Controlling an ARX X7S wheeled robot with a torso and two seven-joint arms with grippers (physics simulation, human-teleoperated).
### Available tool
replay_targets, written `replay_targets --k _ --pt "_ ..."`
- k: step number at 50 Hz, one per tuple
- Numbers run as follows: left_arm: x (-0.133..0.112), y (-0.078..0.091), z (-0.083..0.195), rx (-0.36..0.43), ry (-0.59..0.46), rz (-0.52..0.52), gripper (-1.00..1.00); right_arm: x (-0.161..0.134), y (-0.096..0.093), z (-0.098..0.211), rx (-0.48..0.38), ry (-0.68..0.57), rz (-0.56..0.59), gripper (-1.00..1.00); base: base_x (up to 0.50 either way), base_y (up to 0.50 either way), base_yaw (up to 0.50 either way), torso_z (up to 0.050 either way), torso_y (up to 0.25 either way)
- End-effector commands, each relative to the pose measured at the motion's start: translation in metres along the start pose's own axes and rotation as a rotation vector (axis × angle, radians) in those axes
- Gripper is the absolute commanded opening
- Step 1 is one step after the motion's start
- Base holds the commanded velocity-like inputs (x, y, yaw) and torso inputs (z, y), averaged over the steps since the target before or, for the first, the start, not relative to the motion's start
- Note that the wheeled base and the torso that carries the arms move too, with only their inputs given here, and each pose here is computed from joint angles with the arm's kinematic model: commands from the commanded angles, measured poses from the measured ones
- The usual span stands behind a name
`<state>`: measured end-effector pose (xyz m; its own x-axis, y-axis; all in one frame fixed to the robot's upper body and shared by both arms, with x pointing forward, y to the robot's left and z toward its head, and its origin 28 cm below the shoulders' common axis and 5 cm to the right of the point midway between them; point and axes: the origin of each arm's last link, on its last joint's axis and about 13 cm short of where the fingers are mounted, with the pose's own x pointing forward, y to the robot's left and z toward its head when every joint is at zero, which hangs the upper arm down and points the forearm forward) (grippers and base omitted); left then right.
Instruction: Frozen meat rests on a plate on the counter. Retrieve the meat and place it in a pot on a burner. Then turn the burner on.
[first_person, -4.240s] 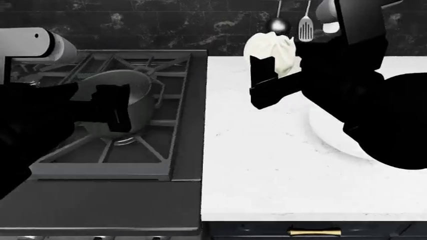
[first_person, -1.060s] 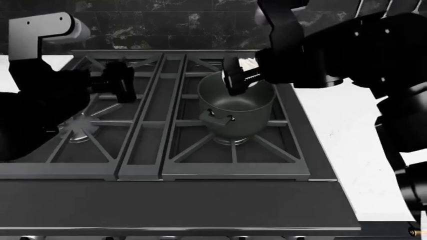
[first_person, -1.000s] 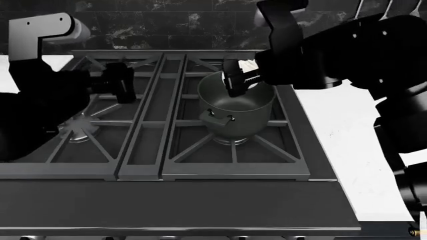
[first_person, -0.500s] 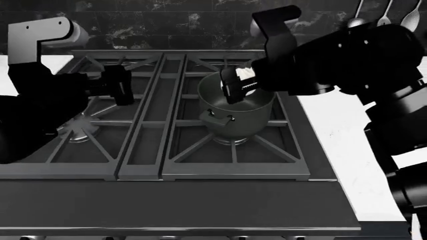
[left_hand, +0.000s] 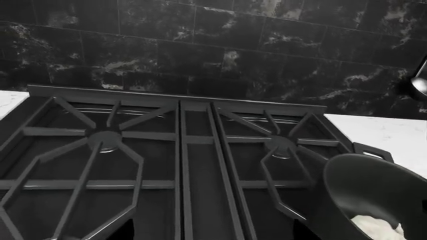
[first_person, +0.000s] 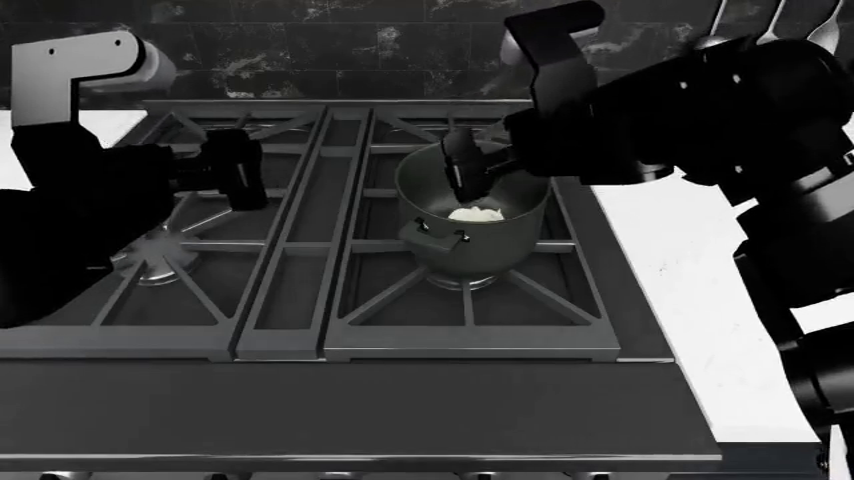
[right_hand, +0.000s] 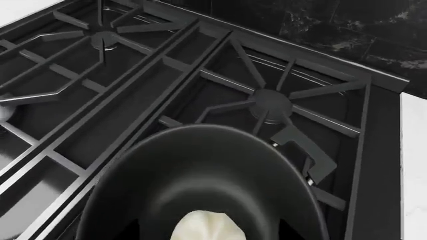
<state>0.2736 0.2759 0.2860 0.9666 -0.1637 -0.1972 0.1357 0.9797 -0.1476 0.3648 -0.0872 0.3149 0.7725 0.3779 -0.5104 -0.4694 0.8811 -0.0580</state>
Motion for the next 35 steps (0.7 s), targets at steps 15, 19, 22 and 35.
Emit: replay_targets --k 15,19,22,35 --pt "-0.021 -0.009 0.010 0.026 -0.038 -0.001 1.00 -0.033 0.005 0.008 -0.051 -0.153 -0.055 1.00 0.00 0.00 0.00 0.000 0.000" --pt "-0.025 -0.011 0.012 0.034 -0.045 -0.012 1.00 -0.043 0.008 0.008 -0.030 -0.224 -0.068 1.00 0.00 0.00 0.00 0.000 0.000" --pt "-0.027 -0.012 0.014 0.040 -0.050 -0.016 1.00 -0.050 0.009 0.009 -0.015 -0.273 -0.092 1.00 0.00 0.00 0.00 0.000 0.000" --pt "-0.034 -0.017 0.016 0.058 -0.061 -0.021 1.00 -0.063 0.003 0.008 0.044 -0.403 -0.239 1.00 0.00 0.00 0.00 0.000 0.000"
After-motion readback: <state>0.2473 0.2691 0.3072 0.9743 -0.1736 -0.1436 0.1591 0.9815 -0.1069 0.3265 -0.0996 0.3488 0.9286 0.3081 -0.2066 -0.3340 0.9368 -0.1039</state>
